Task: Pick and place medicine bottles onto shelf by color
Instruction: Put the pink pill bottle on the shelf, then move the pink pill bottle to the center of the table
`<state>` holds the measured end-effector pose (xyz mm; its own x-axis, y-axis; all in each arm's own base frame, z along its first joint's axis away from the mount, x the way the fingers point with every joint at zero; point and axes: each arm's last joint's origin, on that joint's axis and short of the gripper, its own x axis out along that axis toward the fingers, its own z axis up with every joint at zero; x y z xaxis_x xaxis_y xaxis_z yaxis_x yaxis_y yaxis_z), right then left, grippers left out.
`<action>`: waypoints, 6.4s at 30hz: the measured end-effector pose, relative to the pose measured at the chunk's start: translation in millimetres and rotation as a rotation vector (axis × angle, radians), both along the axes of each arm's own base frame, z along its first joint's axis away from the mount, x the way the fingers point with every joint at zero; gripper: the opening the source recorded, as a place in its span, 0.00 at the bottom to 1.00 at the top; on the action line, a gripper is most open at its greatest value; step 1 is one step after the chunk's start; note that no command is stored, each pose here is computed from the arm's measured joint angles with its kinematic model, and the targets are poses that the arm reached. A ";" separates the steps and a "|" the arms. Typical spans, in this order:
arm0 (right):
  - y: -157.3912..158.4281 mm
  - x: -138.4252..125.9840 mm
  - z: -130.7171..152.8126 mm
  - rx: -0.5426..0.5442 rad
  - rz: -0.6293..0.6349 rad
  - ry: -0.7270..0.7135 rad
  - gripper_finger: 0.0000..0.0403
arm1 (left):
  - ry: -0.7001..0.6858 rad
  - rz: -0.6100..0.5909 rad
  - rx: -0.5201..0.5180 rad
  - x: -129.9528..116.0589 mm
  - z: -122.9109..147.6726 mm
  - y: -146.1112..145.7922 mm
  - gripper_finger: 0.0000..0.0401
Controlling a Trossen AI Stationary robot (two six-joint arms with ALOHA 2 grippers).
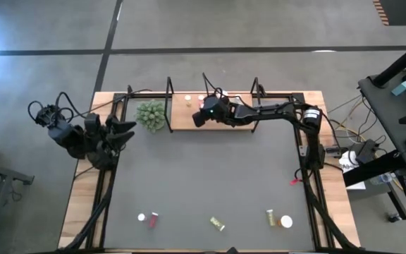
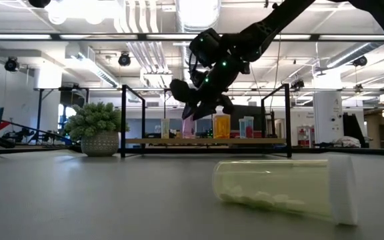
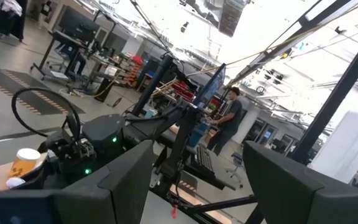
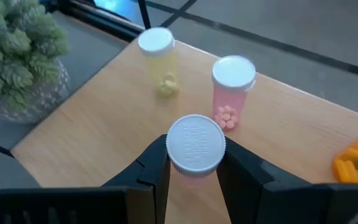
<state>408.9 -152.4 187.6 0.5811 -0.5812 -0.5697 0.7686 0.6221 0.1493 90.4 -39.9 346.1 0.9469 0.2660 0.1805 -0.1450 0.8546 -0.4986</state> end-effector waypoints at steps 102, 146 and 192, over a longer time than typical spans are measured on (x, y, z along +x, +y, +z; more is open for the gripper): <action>294.5 -99.0 110.5 0.248 0.767 0.140 0.50 | 0.508 -0.939 -1.162 158.2 -100.0 -214.0 0.58; 280.8 -98.7 106.4 0.193 0.723 0.212 0.50 | 1.463 0.017 -0.954 66.6 -120.6 -205.1 0.58; 279.6 -98.6 106.3 0.154 0.729 0.223 0.50 | 1.428 0.186 -0.884 81.1 -150.9 -191.7 0.48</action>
<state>310.3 127.2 293.9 0.6484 -0.0011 -0.7613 0.1958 0.9666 0.1654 171.5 -231.6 195.2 0.1571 -0.0711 -0.9850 -0.9295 0.3264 -0.1718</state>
